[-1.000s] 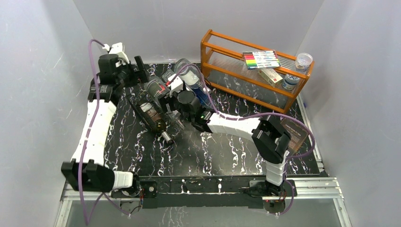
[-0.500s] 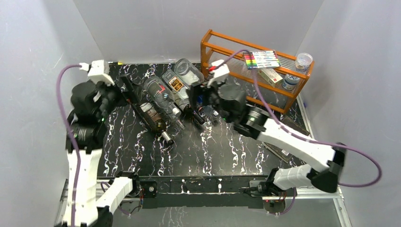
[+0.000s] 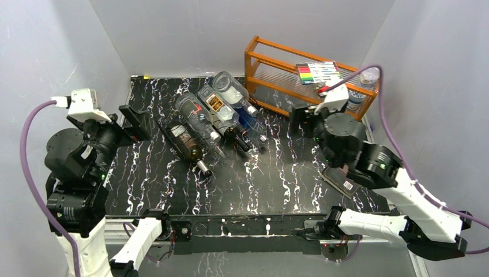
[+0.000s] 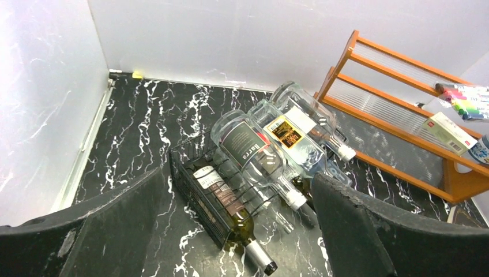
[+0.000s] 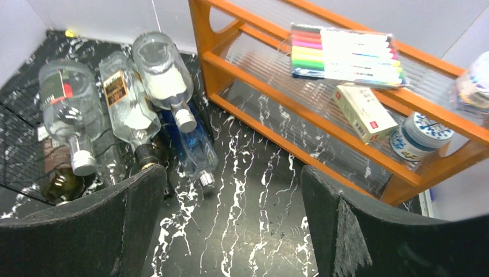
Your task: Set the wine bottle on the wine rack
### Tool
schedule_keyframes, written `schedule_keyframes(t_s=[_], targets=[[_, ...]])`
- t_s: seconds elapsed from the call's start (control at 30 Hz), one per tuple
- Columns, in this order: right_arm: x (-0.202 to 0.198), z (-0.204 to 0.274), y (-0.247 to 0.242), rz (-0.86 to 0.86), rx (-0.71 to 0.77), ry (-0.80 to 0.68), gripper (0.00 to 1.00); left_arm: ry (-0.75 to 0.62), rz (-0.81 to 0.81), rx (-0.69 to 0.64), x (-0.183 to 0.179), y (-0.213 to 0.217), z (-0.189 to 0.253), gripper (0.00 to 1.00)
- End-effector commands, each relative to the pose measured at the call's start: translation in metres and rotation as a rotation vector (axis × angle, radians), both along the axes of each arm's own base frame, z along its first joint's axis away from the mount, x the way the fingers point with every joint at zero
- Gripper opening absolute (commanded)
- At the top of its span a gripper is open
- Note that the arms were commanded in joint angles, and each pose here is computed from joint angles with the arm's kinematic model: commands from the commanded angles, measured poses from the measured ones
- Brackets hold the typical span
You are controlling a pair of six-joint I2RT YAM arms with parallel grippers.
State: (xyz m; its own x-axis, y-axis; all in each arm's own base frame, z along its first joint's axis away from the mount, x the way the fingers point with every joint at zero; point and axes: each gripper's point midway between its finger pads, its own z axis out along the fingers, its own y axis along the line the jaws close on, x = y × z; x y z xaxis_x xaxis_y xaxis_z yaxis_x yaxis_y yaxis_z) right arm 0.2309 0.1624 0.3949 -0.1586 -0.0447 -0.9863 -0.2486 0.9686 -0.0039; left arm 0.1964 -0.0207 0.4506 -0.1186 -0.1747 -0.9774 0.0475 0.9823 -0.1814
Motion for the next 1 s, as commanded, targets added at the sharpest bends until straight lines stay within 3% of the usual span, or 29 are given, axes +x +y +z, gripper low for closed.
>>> schedule_keyframes(t_s=[0.0,0.43,0.97], targets=[[-0.013,0.044,-0.034,-0.04,0.082,-0.071,0.93,0.006,0.049,0.001,-0.016,0.009,0.005,0.98],[-0.032,0.057,-0.049,0.02,0.161,-0.072,0.97,-0.029,0.007,-0.04,-0.027,0.001,0.014,0.98],[-0.037,0.044,-0.03,0.115,0.179,-0.056,0.98,0.042,-0.081,-0.014,-0.004,-0.015,-0.013,0.98]])
